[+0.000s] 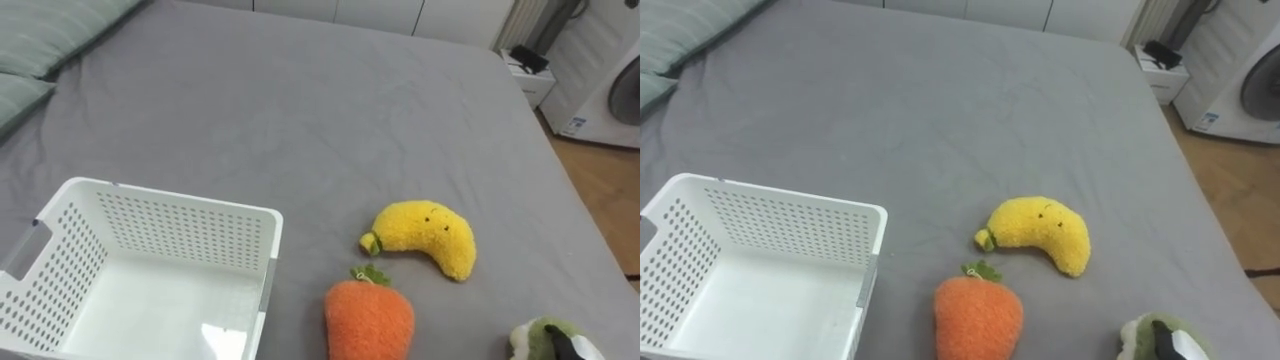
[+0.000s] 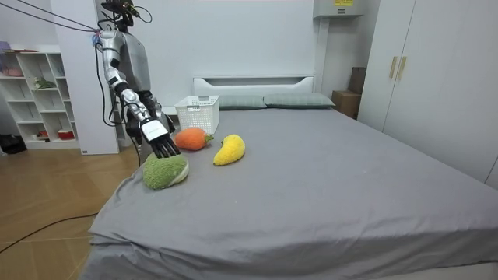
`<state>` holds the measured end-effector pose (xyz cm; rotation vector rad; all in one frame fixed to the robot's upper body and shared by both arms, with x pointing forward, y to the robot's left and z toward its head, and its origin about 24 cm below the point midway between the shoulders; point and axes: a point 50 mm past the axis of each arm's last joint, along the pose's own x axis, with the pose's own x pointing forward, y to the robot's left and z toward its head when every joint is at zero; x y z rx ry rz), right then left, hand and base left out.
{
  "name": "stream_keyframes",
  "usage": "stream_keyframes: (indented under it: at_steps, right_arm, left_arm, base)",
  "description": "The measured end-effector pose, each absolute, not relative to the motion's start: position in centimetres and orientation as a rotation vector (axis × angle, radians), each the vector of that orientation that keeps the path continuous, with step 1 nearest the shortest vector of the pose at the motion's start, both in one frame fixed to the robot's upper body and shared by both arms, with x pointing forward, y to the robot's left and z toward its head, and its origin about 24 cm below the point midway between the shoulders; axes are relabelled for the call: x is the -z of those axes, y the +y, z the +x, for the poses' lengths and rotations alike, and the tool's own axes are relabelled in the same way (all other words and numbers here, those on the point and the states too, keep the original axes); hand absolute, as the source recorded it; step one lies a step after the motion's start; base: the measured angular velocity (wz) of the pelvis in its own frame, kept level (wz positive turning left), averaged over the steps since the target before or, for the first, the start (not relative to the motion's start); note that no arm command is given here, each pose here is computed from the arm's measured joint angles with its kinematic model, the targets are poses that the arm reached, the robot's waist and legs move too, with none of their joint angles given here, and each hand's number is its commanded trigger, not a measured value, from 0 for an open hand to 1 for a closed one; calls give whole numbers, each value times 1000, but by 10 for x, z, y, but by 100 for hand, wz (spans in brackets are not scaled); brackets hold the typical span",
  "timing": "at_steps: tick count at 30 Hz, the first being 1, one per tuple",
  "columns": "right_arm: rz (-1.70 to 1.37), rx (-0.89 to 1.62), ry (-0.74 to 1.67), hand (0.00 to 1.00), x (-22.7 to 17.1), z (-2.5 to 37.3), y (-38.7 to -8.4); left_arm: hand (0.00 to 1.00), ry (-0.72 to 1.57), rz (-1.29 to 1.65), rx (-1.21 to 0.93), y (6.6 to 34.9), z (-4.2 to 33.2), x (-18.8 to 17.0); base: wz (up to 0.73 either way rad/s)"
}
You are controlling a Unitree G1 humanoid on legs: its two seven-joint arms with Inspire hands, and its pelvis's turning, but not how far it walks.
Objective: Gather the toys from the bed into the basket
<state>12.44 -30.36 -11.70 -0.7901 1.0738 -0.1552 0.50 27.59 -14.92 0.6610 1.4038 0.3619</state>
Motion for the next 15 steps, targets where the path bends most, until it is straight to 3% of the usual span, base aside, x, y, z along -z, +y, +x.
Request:
stream_keyframes:
  at_steps: [15]
  right_arm:
    - [-816,136,1144,100,119,118,-312]
  left_arm:
    - [0,1414,657,-354,275,6,151]
  base:
    - [0]
